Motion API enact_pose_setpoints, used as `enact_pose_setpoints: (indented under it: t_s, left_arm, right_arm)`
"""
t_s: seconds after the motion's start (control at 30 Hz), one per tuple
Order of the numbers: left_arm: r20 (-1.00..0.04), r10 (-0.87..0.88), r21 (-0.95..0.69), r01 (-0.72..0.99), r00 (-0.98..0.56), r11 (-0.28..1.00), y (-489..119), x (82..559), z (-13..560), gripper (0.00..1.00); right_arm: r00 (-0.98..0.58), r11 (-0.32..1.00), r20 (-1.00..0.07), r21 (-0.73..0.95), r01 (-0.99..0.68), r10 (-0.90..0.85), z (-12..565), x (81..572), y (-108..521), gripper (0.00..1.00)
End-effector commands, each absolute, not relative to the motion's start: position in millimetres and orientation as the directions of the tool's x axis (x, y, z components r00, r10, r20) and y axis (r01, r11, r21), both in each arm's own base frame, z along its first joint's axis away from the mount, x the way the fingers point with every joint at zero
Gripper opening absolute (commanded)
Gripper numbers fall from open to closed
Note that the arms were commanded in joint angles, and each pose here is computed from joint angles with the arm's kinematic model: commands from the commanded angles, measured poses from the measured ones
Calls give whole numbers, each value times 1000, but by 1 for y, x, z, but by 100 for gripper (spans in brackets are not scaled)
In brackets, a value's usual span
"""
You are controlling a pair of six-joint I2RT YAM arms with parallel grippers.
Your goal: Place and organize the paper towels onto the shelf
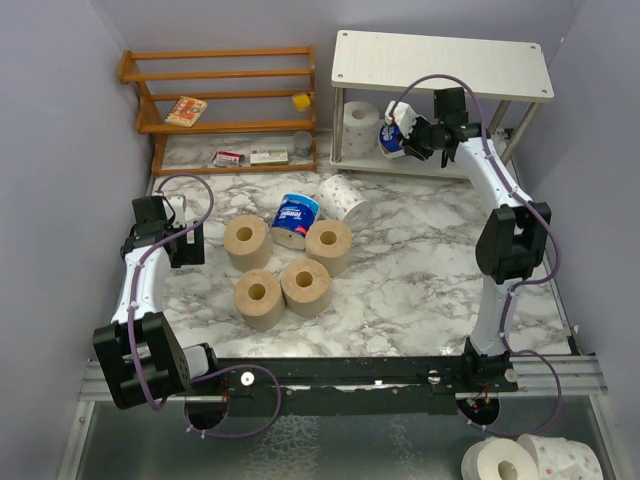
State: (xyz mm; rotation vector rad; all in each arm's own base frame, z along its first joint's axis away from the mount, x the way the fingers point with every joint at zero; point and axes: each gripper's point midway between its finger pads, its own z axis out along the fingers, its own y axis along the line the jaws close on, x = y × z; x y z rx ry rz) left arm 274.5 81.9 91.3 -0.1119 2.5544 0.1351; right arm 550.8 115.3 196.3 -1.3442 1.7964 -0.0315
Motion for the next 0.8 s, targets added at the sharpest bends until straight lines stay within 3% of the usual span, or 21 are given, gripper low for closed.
enact_pose_setpoints:
  t_s: [0.0,0.4,0.77]
  left_arm:
    - [-583,-43,70,-103,-811,992,83,282,103,99]
    - [-585,-44,69,-104,-810,992,83,282,104,99]
    - [-589,-43,72,-105,-807,992,83,282,105,99]
  right_arm:
    - [-37,429,-591,-540,-724,-806,202,563,112,7]
    - [-71,393,-491,-595,-701,-869,180,570,94,9]
    - [-55,402,-501,-619,-675,-863,181,583,99,14]
